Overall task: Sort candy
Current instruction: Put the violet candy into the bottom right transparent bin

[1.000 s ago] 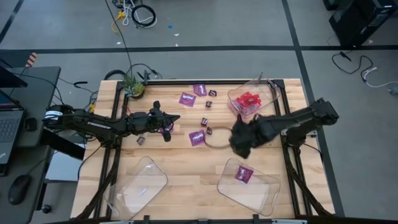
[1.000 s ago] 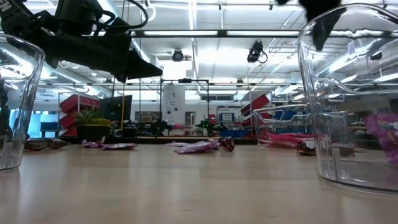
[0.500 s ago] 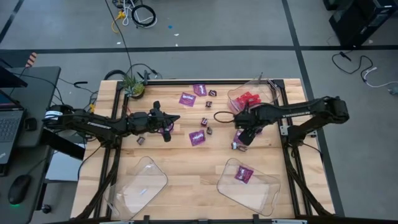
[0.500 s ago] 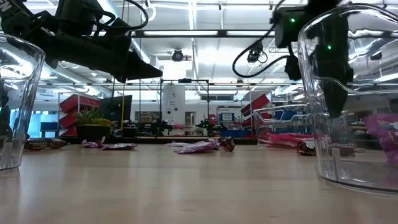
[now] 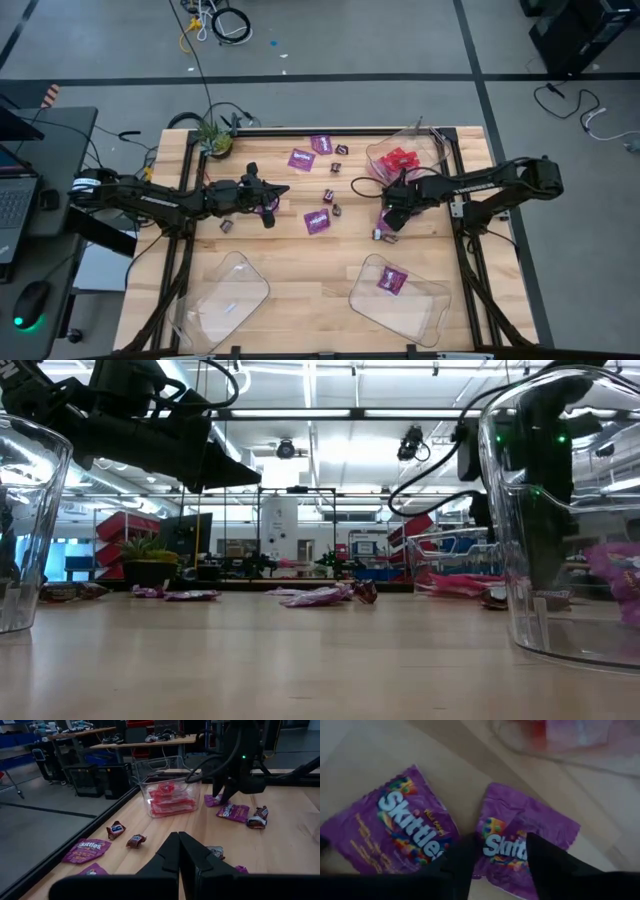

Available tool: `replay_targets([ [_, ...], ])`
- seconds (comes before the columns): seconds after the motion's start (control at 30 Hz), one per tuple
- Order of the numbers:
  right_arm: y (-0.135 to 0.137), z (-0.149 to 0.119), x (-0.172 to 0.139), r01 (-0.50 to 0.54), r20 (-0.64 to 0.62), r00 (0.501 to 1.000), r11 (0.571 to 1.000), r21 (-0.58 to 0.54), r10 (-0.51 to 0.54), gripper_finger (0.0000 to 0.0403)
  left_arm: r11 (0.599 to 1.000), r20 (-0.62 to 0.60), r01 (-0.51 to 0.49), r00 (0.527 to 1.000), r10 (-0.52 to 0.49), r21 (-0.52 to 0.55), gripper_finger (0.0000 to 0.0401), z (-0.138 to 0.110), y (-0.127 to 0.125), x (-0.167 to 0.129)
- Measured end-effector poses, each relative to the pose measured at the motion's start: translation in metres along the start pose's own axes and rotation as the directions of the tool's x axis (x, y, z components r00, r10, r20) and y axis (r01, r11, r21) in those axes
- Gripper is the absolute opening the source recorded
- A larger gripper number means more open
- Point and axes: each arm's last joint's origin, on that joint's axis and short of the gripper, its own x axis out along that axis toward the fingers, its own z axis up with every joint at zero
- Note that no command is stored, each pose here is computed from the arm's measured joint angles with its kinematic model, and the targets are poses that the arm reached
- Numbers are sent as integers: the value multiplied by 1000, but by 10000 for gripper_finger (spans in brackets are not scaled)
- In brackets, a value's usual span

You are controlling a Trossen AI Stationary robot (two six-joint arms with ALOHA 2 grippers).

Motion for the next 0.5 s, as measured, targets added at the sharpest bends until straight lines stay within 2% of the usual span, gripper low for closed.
replay_targets([
  [0.07, 0, 0, 1, 14, 7, 1000, 1000, -15, -14, 130, 1000, -1, 0, 1000, 0, -1, 3, 0, 0, 0],
  [0.27, 0, 0, 2, 18, 14, 1000, 998, -64, -17, 13, 1000, -3, 0, 1000, 0, -6, 3, 0, 0, 0],
  [0.5, 1, 3, -6, 7, 19, 1000, 996, -91, -5, 2, 1000, -13, 0, 1000, -1, -12, 3, -1, 0, 0],
])
